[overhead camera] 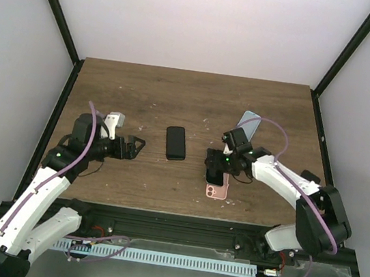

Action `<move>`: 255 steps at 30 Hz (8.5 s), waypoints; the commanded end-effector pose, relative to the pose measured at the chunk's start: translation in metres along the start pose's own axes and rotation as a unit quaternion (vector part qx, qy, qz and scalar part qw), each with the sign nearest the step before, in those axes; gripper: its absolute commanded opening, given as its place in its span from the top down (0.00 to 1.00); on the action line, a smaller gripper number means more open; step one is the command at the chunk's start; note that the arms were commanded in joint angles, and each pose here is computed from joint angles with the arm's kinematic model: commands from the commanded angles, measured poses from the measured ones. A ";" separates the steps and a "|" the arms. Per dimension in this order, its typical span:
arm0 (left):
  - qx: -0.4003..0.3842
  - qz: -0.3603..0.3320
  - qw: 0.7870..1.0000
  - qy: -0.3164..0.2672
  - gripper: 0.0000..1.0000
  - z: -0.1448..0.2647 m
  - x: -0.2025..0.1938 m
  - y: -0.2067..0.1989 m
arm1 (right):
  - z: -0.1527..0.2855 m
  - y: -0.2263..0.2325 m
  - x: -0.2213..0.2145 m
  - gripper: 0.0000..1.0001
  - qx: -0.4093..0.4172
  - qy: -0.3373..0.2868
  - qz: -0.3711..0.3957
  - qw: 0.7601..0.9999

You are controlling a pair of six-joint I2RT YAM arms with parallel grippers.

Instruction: Put the phone into the phone case

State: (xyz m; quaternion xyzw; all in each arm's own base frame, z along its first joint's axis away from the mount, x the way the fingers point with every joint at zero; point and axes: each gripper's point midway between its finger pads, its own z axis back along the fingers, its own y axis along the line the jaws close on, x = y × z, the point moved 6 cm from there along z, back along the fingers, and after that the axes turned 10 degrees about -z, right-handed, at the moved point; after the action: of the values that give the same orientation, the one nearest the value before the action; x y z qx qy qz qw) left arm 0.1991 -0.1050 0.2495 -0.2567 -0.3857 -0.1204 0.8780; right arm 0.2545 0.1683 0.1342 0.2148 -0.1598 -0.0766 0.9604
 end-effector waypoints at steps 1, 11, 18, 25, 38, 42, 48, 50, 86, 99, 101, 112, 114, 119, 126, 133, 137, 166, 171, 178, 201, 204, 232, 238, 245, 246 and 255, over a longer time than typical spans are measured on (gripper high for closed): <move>-0.002 -0.004 1.000 -0.004 0.02 0.001 -0.001 0.000 | -0.009 0.008 -0.006 0.34 -0.009 -0.005 0.003 1.000; -0.004 -0.005 1.000 -0.007 0.02 0.003 0.000 -0.001 | -0.016 -0.017 -0.024 0.35 -0.066 0.001 -0.008 0.998; -0.006 -0.004 1.000 -0.005 0.02 0.001 -0.001 -0.001 | -0.018 -0.025 -0.031 0.35 -0.072 0.000 -0.017 0.997; -0.006 -0.004 1.000 -0.005 0.02 0.001 -0.001 -0.001 | -0.021 -0.030 -0.031 0.35 -0.083 -0.011 -0.027 0.996; -0.009 -0.003 1.000 -0.003 0.02 0.000 -0.001 -0.001 | -0.009 -0.024 -0.028 0.36 -0.069 -0.038 -0.045 0.996; -0.009 -0.004 1.000 -0.003 0.02 0.000 -0.001 -0.001 | -0.004 -0.022 -0.031 0.36 -0.066 -0.046 -0.049 0.996; -0.010 -0.004 1.000 -0.005 0.02 0.002 -0.001 -0.002 | -0.008 -0.030 -0.033 0.36 -0.089 -0.046 -0.066 0.993; -0.010 -0.005 1.000 -0.007 0.02 0.002 -0.001 -0.002 | -0.011 -0.032 -0.034 0.36 -0.091 -0.042 -0.069 0.993; -0.013 -0.002 1.000 0.000 0.02 -0.001 -0.002 -0.001 | -0.015 -0.028 -0.029 0.10 -0.103 -0.054 -0.053 0.992; -0.062 0.004 0.997 0.049 0.21 -0.019 -0.009 -0.012 | -0.009 -0.042 -0.029 0.23 -0.062 -0.052 -0.041 0.996; -0.069 0.009 0.996 0.062 0.24 -0.023 -0.010 -0.014 | -0.010 -0.044 -0.029 0.24 -0.050 -0.048 -0.046 0.997; -0.096 0.038 0.989 0.106 0.33 -0.044 -0.021 -0.028 | -0.014 -0.053 -0.040 0.23 -0.039 -0.029 -0.061 0.997; -0.101 0.042 0.988 0.110 0.33 -0.047 -0.024 -0.031 | -0.013 -0.050 -0.041 0.28 -0.024 -0.027 -0.060 0.998; -0.112 0.051 0.985 0.122 0.35 -0.057 -0.031 -0.040 | -0.016 -0.046 -0.046 0.34 0.001 -0.009 -0.055 0.998; -0.117 0.064 0.982 0.134 0.41 -0.062 -0.037 -0.046 | -0.026 -0.032 -0.045 0.44 0.044 0.007 -0.022 0.999; -0.123 0.084 0.979 0.140 0.45 -0.068 -0.044 -0.045 | -0.030 -0.001 -0.055 0.47 0.090 0.037 -0.002 0.995; -0.126 0.091 0.977 0.148 0.46 -0.075 -0.050 -0.046 | -0.023 -0.011 -0.054 0.34 0.045 0.029 -0.012 0.999; -0.157 0.117 0.961 0.195 0.49 -0.125 -0.078 -0.059 | -0.012 -0.014 -0.102 0.40 0.089 0.097 -0.030 0.991; -0.155 0.119 0.960 0.201 0.49 -0.128 -0.082 -0.057 | -0.012 0.008 -0.113 0.42 0.113 0.119 -0.015 0.986; -0.175 0.136 0.952 0.209 0.56 -0.135 -0.088 -0.059 | -0.015 -0.004 -0.116 0.49 0.076 0.107 -0.016 0.991; -0.203 0.178 0.931 0.247 0.63 -0.157 -0.118 -0.061 | -0.013 -0.004 -0.154 0.44 0.064 0.144 0.033 0.987; -0.210 0.179 0.929 0.248 0.64 -0.160 -0.119 -0.064 | -0.012 -0.002 -0.160 0.44 0.058 0.145 0.044 0.987; -0.213 0.177 0.923 0.269 0.73 -0.178 -0.133 -0.070 | -0.030 -0.004 -0.163 0.60 -0.035 0.098 0.092 0.990; -0.212 0.175 0.921 0.278 0.75 -0.184 -0.140 -0.072 | -0.035 -0.011 -0.164 0.67 -0.044 0.092 0.086 0.991; -0.175 0.158 0.930 0.282 0.78 -0.185 -0.143 -0.065 | -0.032 -0.008 -0.162 0.71 -0.042 0.085 0.076 0.993; -0.172 0.157 0.931 0.282 0.78 -0.185 -0.143 -0.064 | -0.029 -0.005 -0.159 0.71 -0.036 0.079 0.074 0.993; -0.182 0.159 0.932 0.269 0.78 -0.180 -0.129 -0.071 | 0.004 0.009 -0.134 0.65 0.055 0.015 0.021 0.998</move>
State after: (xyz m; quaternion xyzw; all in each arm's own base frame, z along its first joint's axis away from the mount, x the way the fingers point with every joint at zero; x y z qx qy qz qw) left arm 0.1876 -0.2578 0.0656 -0.4314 -0.0418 -0.1071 0.8948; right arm 0.1177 0.2133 0.0961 0.2436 -0.1212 -0.0028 0.9623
